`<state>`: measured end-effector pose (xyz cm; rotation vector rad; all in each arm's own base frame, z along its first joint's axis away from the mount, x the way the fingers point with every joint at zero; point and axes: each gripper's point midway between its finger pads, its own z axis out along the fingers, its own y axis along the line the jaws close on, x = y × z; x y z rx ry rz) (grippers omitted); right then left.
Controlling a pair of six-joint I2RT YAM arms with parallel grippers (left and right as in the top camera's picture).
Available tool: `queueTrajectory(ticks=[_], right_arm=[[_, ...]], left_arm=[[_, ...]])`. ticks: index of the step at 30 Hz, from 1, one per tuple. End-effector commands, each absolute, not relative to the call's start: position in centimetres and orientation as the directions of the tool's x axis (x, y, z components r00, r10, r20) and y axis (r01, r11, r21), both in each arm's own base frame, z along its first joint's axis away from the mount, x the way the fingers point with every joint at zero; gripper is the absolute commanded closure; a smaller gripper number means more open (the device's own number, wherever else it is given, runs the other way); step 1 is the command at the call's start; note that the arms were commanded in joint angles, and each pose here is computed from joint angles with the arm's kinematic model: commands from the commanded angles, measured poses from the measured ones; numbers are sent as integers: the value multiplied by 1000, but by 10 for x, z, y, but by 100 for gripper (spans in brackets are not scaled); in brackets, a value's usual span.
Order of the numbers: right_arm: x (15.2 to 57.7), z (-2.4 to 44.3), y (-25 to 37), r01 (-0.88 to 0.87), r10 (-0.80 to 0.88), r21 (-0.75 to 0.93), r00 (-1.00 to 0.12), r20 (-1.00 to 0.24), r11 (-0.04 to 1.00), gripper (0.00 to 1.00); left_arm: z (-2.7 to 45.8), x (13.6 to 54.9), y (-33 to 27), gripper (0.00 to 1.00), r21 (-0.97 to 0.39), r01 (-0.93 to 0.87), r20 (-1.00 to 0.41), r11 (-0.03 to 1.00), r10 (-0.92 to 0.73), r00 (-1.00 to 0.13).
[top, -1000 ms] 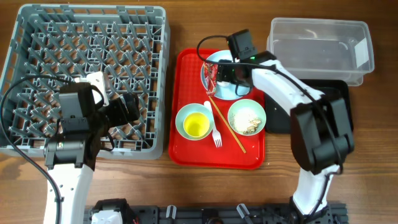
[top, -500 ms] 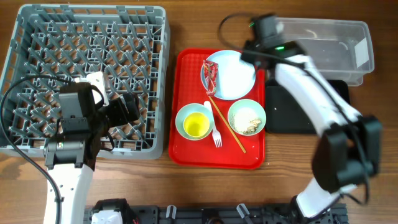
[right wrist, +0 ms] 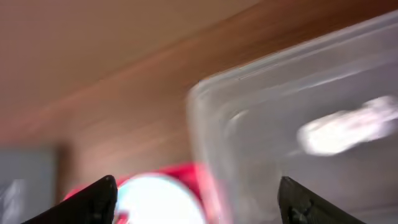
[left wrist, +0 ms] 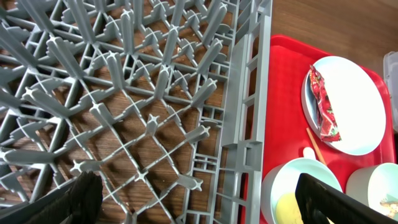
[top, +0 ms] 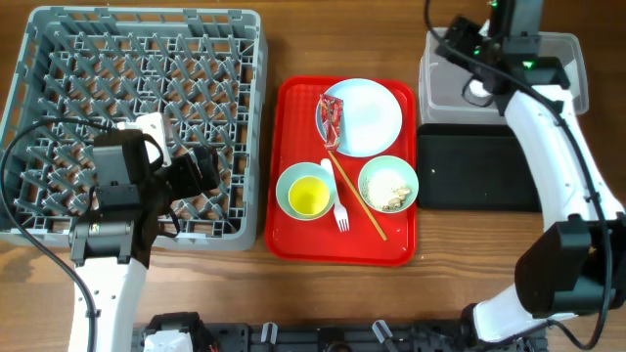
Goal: Sort waste into correct bins and load items into the dishwasher rack
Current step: 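Carry the red wrapper with the right gripper into the clear bin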
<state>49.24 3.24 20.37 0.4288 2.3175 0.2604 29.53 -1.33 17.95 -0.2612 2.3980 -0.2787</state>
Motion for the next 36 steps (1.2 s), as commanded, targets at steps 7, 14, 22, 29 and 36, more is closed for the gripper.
queueTrajectory(ticks=[7, 14, 22, 29, 36], right_arm=[[438, 134, 202, -62, 116, 351, -878, -464, 934, 17], [412, 56, 238, -12, 85, 315, -953, -291, 949, 22], [402, 10, 232, 55, 109, 266, -976, -191, 962, 46], [402, 10, 233, 59, 113, 269, -975, -192, 961, 66], [402, 10, 233, 59, 113, 269, -975, -192, 961, 83]], left_arm=[[188, 299, -10, 0, -271, -116, -641, 956, -269, -719], [188, 299, -10, 0, -271, -116, -641, 955, -269, -719], [188, 299, -10, 0, -271, -116, -641, 955, -269, -719], [188, 299, -10, 0, -271, -116, -640, 955, -269, -719], [188, 299, -10, 0, -271, -116, -640, 955, -269, -719]])
